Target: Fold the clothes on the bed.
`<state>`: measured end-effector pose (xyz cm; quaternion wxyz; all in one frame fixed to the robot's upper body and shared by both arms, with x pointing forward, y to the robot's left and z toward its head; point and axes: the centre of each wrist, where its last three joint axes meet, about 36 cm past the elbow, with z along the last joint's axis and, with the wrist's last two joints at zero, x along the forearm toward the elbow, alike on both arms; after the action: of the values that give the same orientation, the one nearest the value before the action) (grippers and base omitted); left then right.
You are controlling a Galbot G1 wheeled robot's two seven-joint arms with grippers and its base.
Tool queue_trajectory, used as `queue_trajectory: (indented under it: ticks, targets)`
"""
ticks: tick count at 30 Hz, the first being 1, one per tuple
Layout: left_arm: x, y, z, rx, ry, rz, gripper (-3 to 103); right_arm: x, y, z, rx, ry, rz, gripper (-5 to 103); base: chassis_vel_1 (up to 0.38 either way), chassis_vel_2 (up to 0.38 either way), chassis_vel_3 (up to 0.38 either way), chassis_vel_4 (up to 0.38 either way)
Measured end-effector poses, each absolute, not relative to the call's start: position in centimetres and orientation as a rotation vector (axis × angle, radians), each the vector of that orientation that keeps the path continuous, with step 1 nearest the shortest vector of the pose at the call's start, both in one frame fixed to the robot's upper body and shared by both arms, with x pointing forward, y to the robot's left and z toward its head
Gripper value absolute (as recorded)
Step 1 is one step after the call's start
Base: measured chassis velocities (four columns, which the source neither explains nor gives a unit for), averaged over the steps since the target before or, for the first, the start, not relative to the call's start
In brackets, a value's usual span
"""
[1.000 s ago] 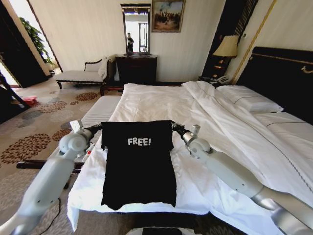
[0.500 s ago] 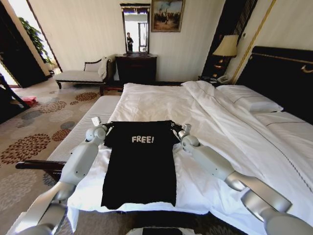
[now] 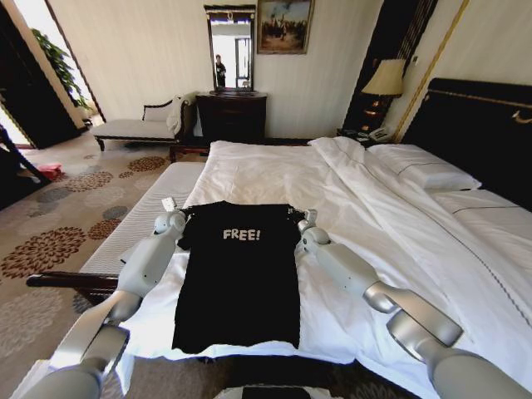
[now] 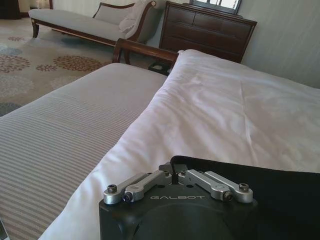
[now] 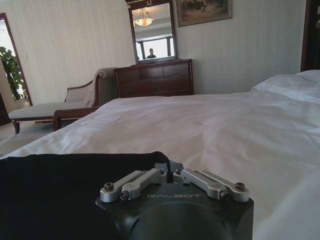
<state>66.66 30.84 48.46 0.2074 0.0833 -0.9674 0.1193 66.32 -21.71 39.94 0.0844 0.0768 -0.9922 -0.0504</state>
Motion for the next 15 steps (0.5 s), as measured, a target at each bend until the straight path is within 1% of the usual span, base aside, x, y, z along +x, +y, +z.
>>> queue_trajectory:
  ticks: [1, 2, 3, 4, 5, 6, 8, 9, 10, 11, 12, 13, 14, 15]
  targets:
    - [66.9, 30.6, 48.4, 0.231, -2.700, 0.335, 0, 66.5, -21.4, 39.8, 0.227, -2.960, -0.150, -2, 0.000, 0.000, 0.000, 0.000]
    - [67.1, 30.2, 48.4, 0.230, -2.708, 0.343, -1, 66.6, -21.0, 39.7, 0.223, -2.963, -0.150, 2, 0.000, 0.000, 0.000, 0.000]
    - [67.2, 30.0, 48.4, 0.229, -2.712, 0.350, 4, 66.7, -20.7, 39.6, 0.223, -2.966, -0.154, 7, 0.000, 0.000, 0.000, 0.000]
    - [67.3, 29.8, 48.4, 0.228, -2.719, 0.359, 10, 66.8, -20.5, 39.6, 0.220, -2.972, -0.160, 7, 0.000, 0.000, 0.000, 0.000]
    - [67.3, 29.8, 48.4, 0.228, -2.719, 0.359, 10, 66.8, -20.5, 39.6, 0.220, -2.972, -0.160, 7, 0.000, 0.000, 0.000, 0.000]
    - [67.4, 29.8, 48.4, 0.230, -2.723, 0.365, 10, 66.8, -20.3, 39.6, 0.217, -2.976, -0.167, 12, 0.000, 0.000, 0.000, 0.000]
    - [67.5, 30.2, 48.3, 0.251, -2.726, 0.367, 20, 67.1, -20.4, 40.1, 0.203, -2.985, -0.175, 23, 0.000, 0.000, 0.000, 0.000]
    - [67.5, 30.5, 48.3, 0.260, -2.725, 0.367, 26, 67.2, -20.6, 40.3, 0.197, -2.988, -0.176, 23, 0.000, 0.000, 0.000, 0.000]
    - [67.5, 30.5, 48.3, 0.260, -2.725, 0.367, 26, 67.2, -20.6, 40.3, 0.197, -2.988, -0.176, 23, 0.000, 0.000, 0.000, 0.000]
    - [67.6, 31.2, 48.4, 0.283, -2.725, 0.368, 31, 67.6, -21.0, 40.6, 0.178, -2.995, -0.178, 29, 0.000, 0.000, 0.000, 0.000]
    - [67.6, 31.7, 48.5, 0.298, -2.726, 0.372, 31, 67.8, -21.3, 40.9, 0.163, -2.999, -0.180, 34, 0.000, 0.000, 0.000, 0.000]
    - [67.6, 32.7, 48.7, 0.327, -2.727, 0.381, 42, 68.2, -21.9, 41.3, 0.136, -3.005, -0.183, 40, 0.000, 0.000, 0.000, 0.000]
    - [67.6, 33.4, 49.0, 0.346, -2.727, 0.394, 42, 68.3, -22.4, 41.6, 0.124, -3.009, -0.185, 45, 0.000, 0.000, 0.000, 0.000]
    - [67.5, 34.1, 49.2, 0.359, -2.727, 0.408, 47, 68.3, -22.9, 41.8, 0.115, -3.011, -0.185, 51, 0.000, 0.000, 0.000, 0.000]
